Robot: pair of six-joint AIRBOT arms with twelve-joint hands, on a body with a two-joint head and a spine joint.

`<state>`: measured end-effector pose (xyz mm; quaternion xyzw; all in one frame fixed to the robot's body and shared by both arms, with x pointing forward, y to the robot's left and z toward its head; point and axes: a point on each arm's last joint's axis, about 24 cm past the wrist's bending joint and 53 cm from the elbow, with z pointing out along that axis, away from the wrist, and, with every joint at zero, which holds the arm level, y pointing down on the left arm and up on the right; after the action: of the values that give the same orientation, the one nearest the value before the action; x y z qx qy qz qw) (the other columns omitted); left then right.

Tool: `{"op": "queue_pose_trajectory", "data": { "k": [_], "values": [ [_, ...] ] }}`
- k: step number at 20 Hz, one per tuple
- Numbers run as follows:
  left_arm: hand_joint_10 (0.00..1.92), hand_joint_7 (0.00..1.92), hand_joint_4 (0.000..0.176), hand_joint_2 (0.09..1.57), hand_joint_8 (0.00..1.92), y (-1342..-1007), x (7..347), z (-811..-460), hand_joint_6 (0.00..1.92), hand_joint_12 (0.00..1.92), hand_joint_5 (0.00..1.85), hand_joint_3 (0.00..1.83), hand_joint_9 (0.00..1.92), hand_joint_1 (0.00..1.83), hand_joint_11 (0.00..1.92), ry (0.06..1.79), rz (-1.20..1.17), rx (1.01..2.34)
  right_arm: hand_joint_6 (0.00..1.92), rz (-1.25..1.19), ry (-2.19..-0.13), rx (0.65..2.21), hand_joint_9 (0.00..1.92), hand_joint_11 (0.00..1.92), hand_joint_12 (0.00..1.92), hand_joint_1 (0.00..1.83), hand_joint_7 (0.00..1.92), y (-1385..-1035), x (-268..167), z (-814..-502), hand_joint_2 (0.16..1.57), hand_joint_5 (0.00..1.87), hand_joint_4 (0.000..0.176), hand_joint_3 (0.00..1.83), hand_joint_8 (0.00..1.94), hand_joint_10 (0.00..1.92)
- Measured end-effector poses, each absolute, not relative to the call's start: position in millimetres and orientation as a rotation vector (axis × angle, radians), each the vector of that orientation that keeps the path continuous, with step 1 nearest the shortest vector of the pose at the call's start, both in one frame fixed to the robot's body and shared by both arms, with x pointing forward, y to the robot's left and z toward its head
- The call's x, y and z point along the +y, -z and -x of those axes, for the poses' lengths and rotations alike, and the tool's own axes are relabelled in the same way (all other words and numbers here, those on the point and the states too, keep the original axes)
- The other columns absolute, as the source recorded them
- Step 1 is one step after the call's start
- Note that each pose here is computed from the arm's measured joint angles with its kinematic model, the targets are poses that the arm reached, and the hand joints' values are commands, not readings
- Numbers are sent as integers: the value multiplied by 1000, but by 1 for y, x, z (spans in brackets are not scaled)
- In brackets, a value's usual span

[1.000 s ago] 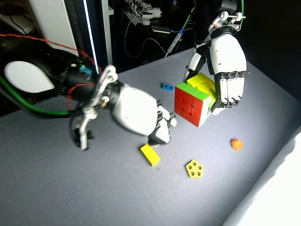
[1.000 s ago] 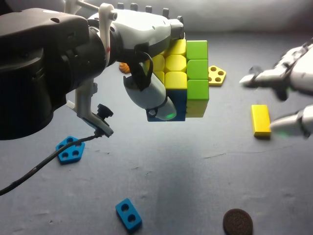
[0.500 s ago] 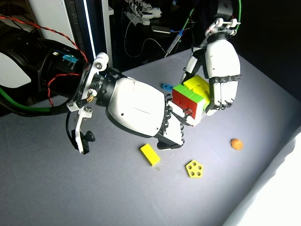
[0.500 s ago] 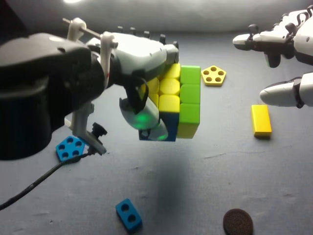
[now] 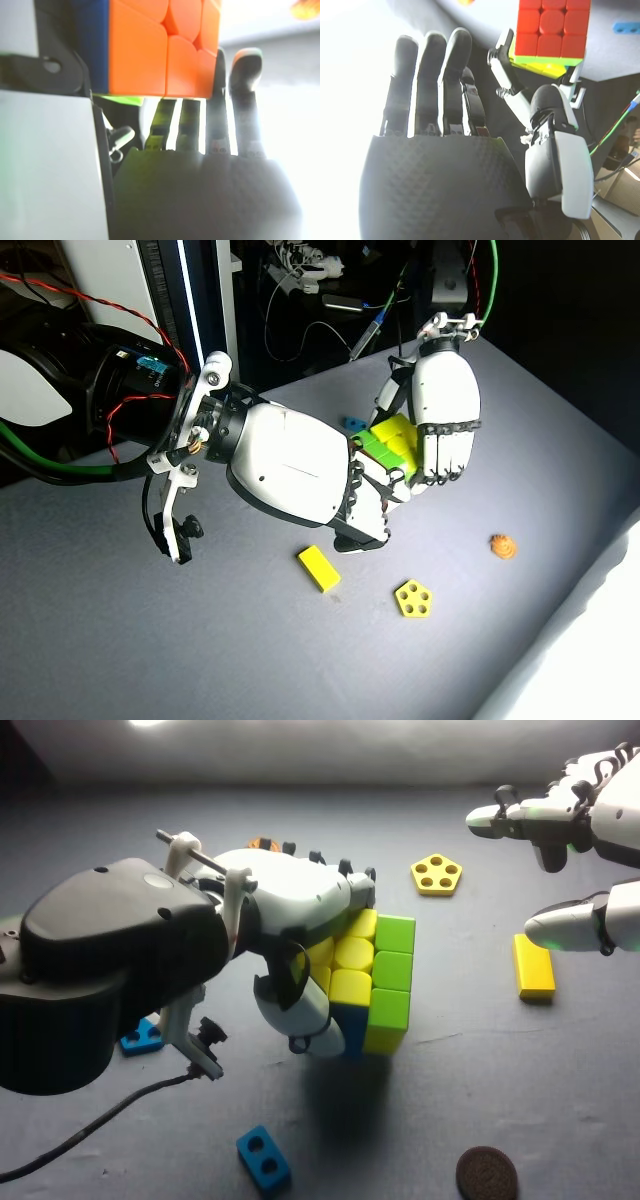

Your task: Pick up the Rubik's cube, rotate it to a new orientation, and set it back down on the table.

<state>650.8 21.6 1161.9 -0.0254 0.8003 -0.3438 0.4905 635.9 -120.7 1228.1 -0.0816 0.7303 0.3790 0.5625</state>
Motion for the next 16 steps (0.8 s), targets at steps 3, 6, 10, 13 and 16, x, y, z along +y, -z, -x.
{"op": "queue_pose_trajectory", "data": {
  "k": [3, 6, 10, 13, 16],
  "values": [
    [1921, 491, 0, 1397, 1880, -1155, 21, -653, 1590, 1921, 525, 0, 329, 1051, 381, 852, 67, 1934, 7, 193, -893, 1720, 385, 316, 1921, 221, 453, -1228, -120, -636, 1232, 120, 0, 0, 1160, 1672],
    [1921, 406, 0, 1400, 1920, -1151, 21, -656, 1636, 1921, 504, 3, 316, 1025, 401, 846, 69, 1935, 12, 194, -894, 1720, 366, 314, 1921, 168, 420, -1228, -120, -635, 1239, 129, 0, 0, 1207, 1697],
    [1921, 470, 0, 1417, 1912, -1142, 24, -655, 1643, 1921, 482, 3, 315, 1025, 385, 835, 71, 1946, 11, 194, -894, 1721, 359, 286, 1921, 140, 423, -1228, -120, -635, 1231, 136, 0, 0, 1176, 1660],
    [1886, 143, 0, 1376, 1809, -1140, 24, -654, 1669, 1921, 518, 0, 217, 937, 281, 840, 70, 1940, 3, 206, -889, 1726, 338, 267, 1921, 144, 409, -1225, -119, -634, 1230, 124, 0, 0, 1181, 1682],
    [1579, 156, 0, 1215, 1412, -1137, 27, -655, 1064, 1810, 200, 0, 169, 982, 108, 829, 65, 1941, 2, 212, -895, 1718, 309, 221, 1921, 163, 387, -1226, -117, -632, 1234, 112, 0, 1, 1191, 1700]
  ]
}}
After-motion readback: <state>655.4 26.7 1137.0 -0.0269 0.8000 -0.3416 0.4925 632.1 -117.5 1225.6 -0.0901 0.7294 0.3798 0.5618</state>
